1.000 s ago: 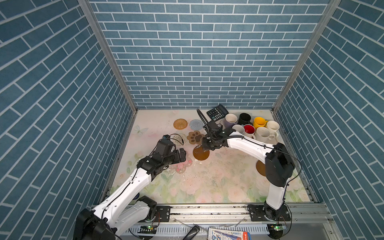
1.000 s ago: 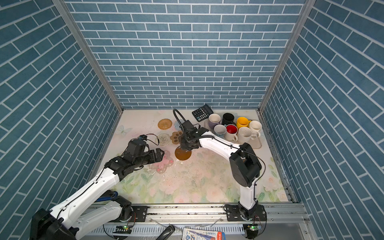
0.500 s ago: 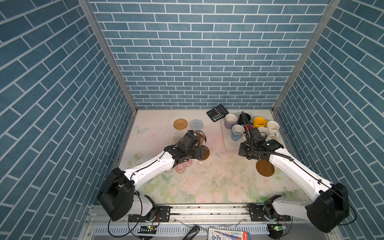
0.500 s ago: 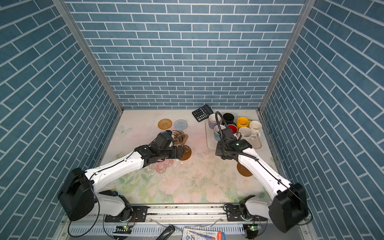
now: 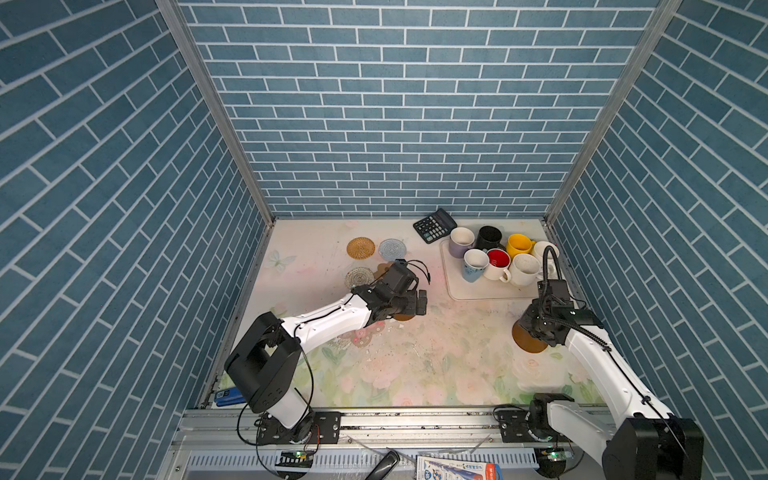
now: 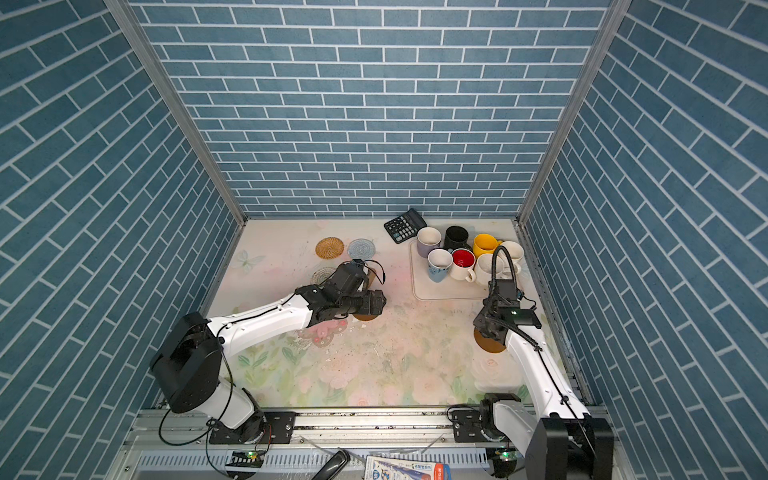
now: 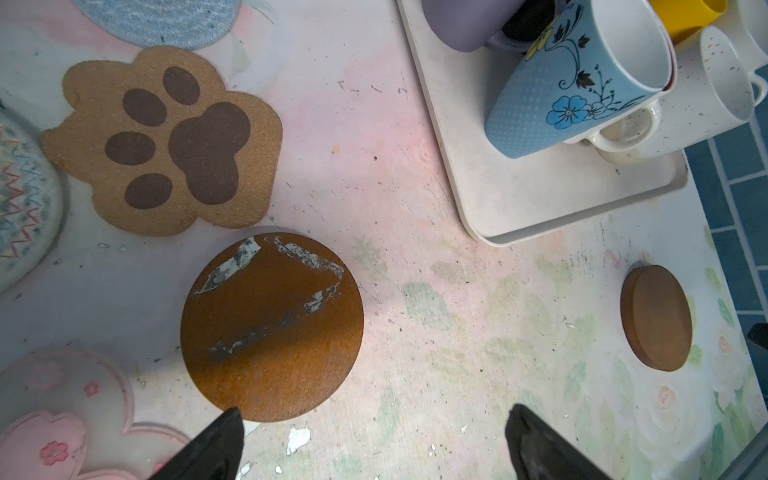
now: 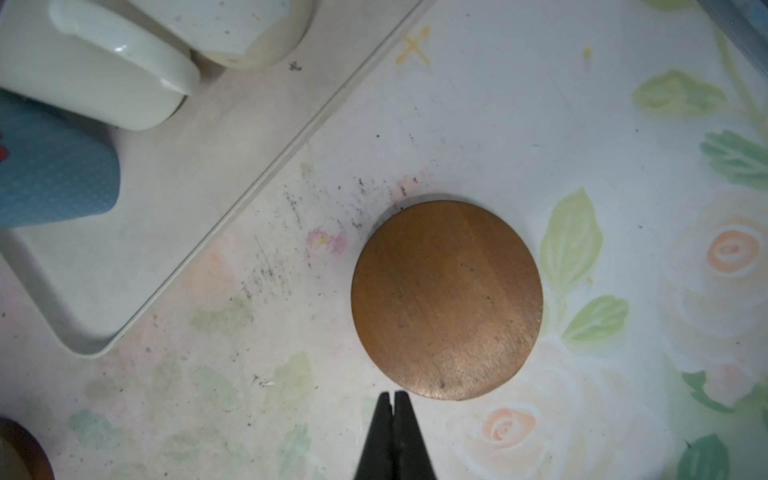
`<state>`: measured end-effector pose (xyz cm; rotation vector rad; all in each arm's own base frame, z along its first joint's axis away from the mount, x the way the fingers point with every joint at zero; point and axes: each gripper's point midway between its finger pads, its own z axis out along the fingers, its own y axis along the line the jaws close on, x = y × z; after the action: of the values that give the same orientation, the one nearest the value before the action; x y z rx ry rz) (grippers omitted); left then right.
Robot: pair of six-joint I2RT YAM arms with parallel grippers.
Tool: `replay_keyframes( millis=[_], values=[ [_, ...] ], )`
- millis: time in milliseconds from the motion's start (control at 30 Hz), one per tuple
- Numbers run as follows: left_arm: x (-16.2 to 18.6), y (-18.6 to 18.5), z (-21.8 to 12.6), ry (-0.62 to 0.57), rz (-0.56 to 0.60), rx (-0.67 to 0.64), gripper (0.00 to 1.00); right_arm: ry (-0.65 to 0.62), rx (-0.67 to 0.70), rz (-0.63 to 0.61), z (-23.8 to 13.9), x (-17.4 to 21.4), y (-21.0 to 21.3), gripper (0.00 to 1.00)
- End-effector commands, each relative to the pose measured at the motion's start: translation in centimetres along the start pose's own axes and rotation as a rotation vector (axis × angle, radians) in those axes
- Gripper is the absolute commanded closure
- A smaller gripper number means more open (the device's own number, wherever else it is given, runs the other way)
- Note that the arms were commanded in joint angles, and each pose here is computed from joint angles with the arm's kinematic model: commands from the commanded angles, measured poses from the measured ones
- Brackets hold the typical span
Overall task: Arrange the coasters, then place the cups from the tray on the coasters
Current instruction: 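Lower the right gripper onto the plain brown wooden coaster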
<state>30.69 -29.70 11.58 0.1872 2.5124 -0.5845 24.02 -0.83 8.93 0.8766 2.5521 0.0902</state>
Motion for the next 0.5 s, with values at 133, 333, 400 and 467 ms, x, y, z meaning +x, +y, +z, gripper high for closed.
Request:
replay_keyframes(
  millis=[133,333,400,467],
  values=[
    [-0.2,-0.3,0.7,-0.011,-0.001,0.014,0.01,0.019,0.019,0.15,2.1,-0.3,-1.9,1.0],
    [0.1,0.3,0.9,-0.009,-0.007,0.014,0.01,0.073,0.028,0.161,3.9,0.4,-2.4,1.0],
    [0.2,0.6,0.9,-0.008,-0.012,0.014,0.01,0.091,0.031,0.171,4.4,0.9,-2.5,1.0],
    [0.3,0.8,0.8,-0.01,-0.014,0.014,0.01,0.09,0.026,0.183,4.6,1.1,-2.6,1.0]
  ],
)
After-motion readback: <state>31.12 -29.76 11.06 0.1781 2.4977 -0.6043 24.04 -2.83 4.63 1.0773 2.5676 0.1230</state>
